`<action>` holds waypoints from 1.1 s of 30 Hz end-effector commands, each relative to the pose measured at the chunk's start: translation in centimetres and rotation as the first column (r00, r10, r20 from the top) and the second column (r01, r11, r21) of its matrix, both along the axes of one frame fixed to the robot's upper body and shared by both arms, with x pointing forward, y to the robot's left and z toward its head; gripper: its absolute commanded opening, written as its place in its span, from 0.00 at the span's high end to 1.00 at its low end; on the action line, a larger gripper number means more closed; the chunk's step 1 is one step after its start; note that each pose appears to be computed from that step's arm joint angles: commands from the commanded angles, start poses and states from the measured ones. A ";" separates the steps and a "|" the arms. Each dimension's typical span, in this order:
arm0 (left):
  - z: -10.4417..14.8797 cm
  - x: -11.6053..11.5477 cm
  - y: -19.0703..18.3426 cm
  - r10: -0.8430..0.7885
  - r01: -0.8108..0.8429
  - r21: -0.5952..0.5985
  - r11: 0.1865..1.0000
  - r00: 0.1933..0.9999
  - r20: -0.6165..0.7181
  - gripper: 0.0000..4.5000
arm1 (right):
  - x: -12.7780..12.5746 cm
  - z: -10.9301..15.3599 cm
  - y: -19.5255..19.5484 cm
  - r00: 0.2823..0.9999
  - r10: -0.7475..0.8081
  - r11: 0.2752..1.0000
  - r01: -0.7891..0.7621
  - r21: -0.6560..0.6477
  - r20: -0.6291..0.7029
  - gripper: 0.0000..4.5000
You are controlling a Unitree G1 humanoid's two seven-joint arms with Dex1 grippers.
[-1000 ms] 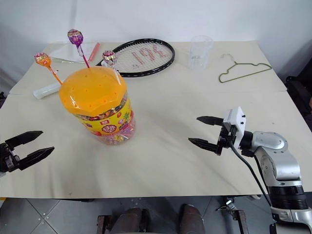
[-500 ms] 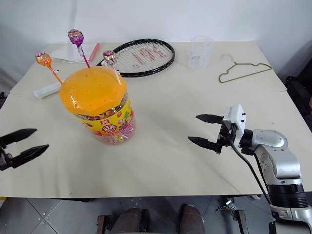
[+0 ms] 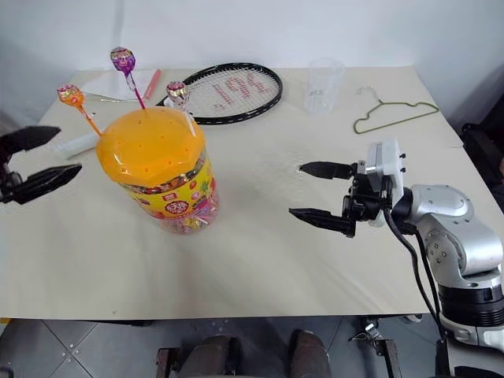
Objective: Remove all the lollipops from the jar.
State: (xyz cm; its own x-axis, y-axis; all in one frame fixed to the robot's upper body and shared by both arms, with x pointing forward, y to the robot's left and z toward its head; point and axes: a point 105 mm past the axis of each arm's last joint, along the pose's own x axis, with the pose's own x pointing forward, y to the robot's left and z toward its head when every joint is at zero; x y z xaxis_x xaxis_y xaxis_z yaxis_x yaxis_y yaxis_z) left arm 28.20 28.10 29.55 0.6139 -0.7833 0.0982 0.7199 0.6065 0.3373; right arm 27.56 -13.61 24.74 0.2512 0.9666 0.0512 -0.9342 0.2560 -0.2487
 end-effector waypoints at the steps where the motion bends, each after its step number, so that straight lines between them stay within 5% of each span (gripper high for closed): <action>1: 1.5 1.3 -0.3 -0.006 0.006 0.004 1.000 0.999 0.045 0.00 | -0.9 2.5 0.3 0.997 0.017 0.999 -0.020 0.039 0.073 0.00; 12: 2.2 3.7 -1.7 -0.115 0.115 -0.017 0.993 0.993 0.020 0.00 | -2.4 6.0 1.8 0.996 0.049 0.993 -0.057 0.100 0.080 0.00; 18: 2.6 3.8 -2.0 -0.158 0.159 -0.039 0.987 0.987 0.010 0.33 | -2.9 7.2 2.3 0.991 0.069 0.989 -0.083 0.125 0.114 0.00; 27: 4.5 2.6 -3.1 -0.207 0.210 -0.044 0.977 0.976 0.061 0.96 | -3.4 8.0 2.4 0.986 0.112 0.985 -0.127 0.119 0.127 0.00; 33: 6.5 2.7 -2.9 -0.110 0.116 -0.056 0.992 0.990 0.092 0.99 | -3.5 7.8 2.2 0.985 0.121 0.986 -0.134 0.095 0.127 0.00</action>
